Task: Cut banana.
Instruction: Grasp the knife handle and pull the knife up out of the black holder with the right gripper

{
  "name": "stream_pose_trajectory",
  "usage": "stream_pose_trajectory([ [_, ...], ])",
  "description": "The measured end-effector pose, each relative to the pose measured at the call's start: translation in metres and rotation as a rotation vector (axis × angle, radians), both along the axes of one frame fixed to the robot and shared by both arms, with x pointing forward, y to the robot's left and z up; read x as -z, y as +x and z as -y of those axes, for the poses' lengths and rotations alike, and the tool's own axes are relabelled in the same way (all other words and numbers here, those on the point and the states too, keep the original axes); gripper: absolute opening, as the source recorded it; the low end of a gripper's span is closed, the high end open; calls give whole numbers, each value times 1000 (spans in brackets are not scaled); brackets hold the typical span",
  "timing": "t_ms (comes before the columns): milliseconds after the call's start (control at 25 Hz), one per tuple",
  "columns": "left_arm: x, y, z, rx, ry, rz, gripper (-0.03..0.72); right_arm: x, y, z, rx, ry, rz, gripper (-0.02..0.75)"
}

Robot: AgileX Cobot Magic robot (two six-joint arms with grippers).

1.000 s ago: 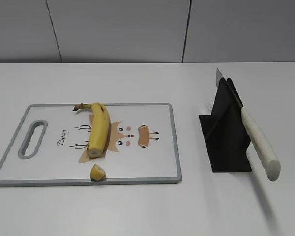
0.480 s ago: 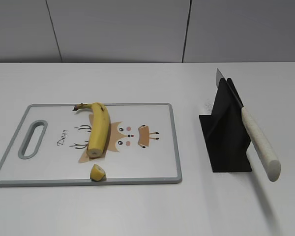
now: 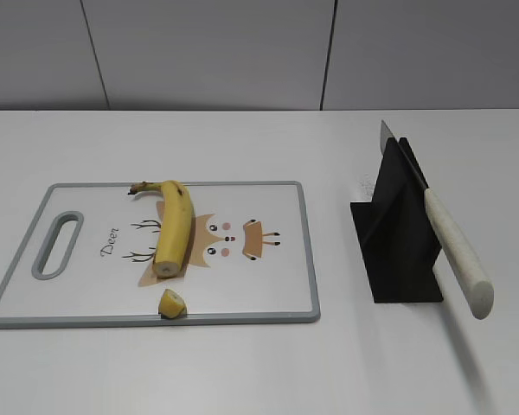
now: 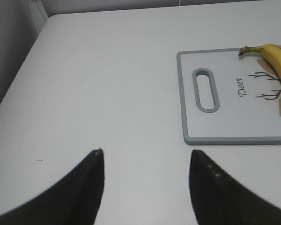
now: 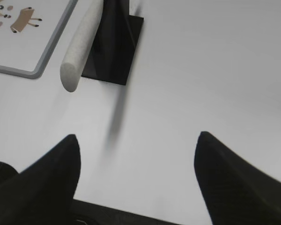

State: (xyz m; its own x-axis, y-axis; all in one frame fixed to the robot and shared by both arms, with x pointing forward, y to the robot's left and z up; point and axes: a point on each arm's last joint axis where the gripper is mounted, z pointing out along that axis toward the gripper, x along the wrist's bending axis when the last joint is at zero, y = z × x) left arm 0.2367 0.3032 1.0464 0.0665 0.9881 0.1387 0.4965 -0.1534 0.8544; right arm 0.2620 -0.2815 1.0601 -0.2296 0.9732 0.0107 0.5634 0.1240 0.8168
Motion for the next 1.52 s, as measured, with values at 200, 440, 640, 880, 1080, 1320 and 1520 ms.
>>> stream_pose_trajectory([
  [200, 0, 0, 0, 0, 0, 0, 553, -17, 24, 0, 1, -7, -99, 587],
  [440, 0, 0, 0, 0, 0, 0, 553, -40, 47, 0, -1, -5, -186, 587],
  [640, 0, 0, 0, 0, 0, 0, 553, -52, 61, 0, 1, -12, -297, 586],
  [880, 0, 0, 0, 0, 0, 0, 553, -64, 73, 3, 56, -12, -317, 586],
  [1080, 0, 0, 0, 0, 0, 0, 553, -60, 84, 1, 52, -45, -365, 586],
  [1320, 0, 0, 0, 0, 0, 0, 553, -52, 101, -9, 16, -70, -445, 586],
  [1520, 0, 0, 0, 0, 0, 0, 553, -58, 117, -25, -21, -60, -479, 585],
])
